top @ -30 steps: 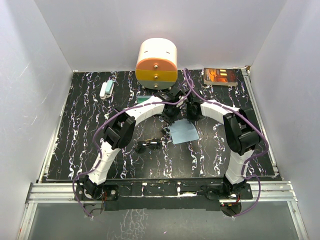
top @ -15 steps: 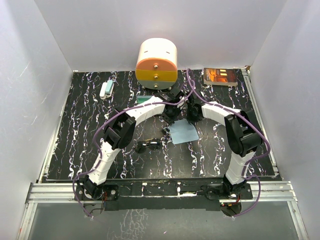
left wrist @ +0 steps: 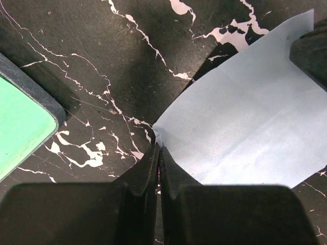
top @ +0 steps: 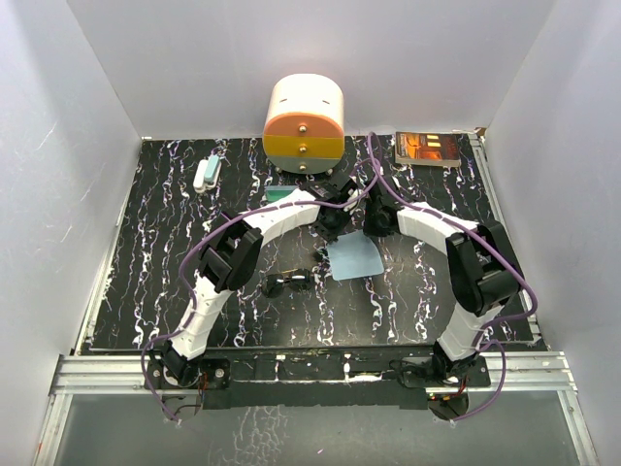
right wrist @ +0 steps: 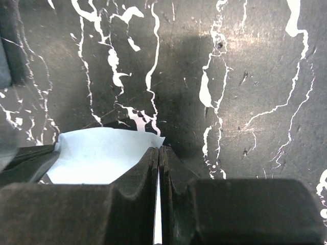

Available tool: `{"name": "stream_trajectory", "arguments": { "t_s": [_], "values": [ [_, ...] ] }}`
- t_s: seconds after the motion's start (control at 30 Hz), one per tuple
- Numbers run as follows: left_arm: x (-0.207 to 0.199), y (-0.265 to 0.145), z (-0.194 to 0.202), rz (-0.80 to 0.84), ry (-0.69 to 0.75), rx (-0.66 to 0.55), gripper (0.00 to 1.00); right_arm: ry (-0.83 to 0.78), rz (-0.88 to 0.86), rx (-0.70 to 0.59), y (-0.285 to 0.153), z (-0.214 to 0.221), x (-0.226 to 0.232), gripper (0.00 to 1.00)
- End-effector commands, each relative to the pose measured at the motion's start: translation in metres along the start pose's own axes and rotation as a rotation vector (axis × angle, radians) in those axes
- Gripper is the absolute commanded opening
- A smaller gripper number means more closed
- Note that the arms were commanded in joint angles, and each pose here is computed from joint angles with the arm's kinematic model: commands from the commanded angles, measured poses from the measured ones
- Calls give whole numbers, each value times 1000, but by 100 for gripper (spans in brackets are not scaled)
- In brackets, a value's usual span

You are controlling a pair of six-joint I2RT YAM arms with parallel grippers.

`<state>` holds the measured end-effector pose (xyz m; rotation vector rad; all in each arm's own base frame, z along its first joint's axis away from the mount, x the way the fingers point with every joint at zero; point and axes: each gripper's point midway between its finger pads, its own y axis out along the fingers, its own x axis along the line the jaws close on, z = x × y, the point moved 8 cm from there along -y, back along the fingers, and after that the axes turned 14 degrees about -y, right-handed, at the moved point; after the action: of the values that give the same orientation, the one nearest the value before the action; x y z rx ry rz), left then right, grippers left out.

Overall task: Organize the sunglasses
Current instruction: Fold the glasses cleaning cloth at the center of the board.

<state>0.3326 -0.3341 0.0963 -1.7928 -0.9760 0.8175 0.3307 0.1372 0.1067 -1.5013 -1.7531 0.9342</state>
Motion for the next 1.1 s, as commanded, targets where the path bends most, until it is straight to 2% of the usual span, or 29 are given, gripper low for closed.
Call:
{"name": "stream_trajectory", "arguments": {
  "t_s": [0.0,0.27,0.5,0.73,0.93,1.07],
  "values": [
    [0,-31,-4,-10,20,-35,0,19,-17,-113,-15,-22,4,8],
    [-2,-36,-9,-9,22,-49,0,24,-7,-116,-18,-23,3,8],
    [-10,-61,-33,40,24,-164,0,67,24,-158,-32,-31,-3,8],
    [-17,-74,-43,82,16,-196,0,94,25,-260,-60,-53,-8,8],
    [-19,-84,-51,88,11,-236,0,92,20,-247,-62,-53,-9,8],
    [-19,-98,-62,82,28,-313,0,105,39,-275,-66,-57,-12,8]
  ]
}}
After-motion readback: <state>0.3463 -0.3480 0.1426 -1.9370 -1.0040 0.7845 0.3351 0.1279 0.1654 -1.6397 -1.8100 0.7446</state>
